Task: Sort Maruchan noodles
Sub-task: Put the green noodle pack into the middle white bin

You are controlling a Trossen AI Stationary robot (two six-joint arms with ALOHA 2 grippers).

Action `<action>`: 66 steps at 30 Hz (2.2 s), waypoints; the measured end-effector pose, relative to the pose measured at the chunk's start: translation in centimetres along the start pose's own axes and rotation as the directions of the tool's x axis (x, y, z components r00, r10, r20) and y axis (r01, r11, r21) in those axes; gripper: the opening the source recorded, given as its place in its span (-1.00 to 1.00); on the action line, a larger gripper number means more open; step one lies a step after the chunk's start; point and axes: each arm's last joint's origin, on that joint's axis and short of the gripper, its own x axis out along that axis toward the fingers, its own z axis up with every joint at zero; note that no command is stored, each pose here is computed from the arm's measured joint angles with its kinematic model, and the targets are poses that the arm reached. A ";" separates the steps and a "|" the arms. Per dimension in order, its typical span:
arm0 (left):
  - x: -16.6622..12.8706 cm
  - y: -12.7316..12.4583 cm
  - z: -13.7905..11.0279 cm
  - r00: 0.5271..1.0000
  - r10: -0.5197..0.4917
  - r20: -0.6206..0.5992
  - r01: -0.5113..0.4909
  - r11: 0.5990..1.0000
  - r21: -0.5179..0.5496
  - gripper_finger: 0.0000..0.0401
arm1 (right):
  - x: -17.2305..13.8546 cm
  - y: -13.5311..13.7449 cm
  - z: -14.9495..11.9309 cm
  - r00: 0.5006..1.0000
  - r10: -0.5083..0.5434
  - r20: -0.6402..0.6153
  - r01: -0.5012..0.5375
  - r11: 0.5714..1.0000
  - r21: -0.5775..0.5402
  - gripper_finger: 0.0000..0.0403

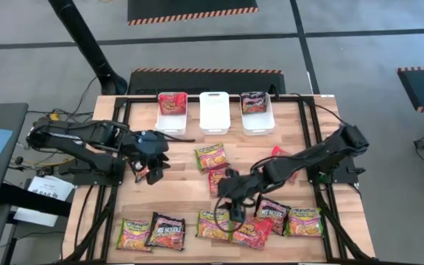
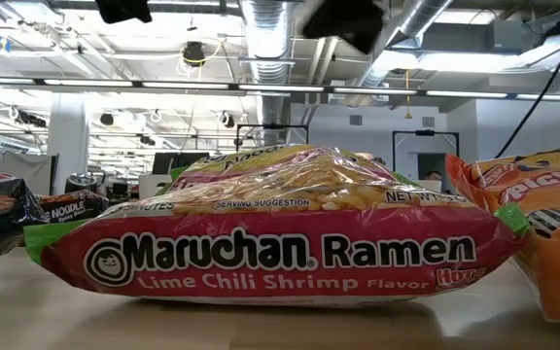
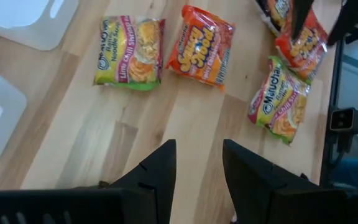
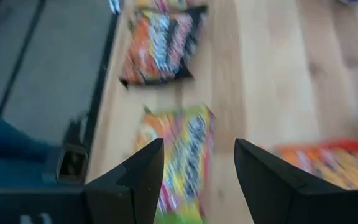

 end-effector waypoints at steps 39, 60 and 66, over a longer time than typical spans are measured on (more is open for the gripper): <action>0.1 -0.8 -0.6 1.000 0.012 0.004 -0.012 0.998 0.057 -0.42 | 9.8 0.0 -6.8 0.947 -0.039 -0.318 0.103 0.977 0.187 0.07; 0.1 -0.8 -0.6 1.000 0.012 0.004 -0.012 0.996 0.093 -0.42 | 9.9 -0.2 -6.6 0.949 0.003 -0.314 0.087 0.958 0.273 -0.95; 0.1 -0.8 -0.6 1.000 0.013 0.002 -0.013 0.995 0.094 -0.42 | 9.7 0.2 -5.6 0.956 0.018 -0.292 0.068 0.957 0.282 -0.86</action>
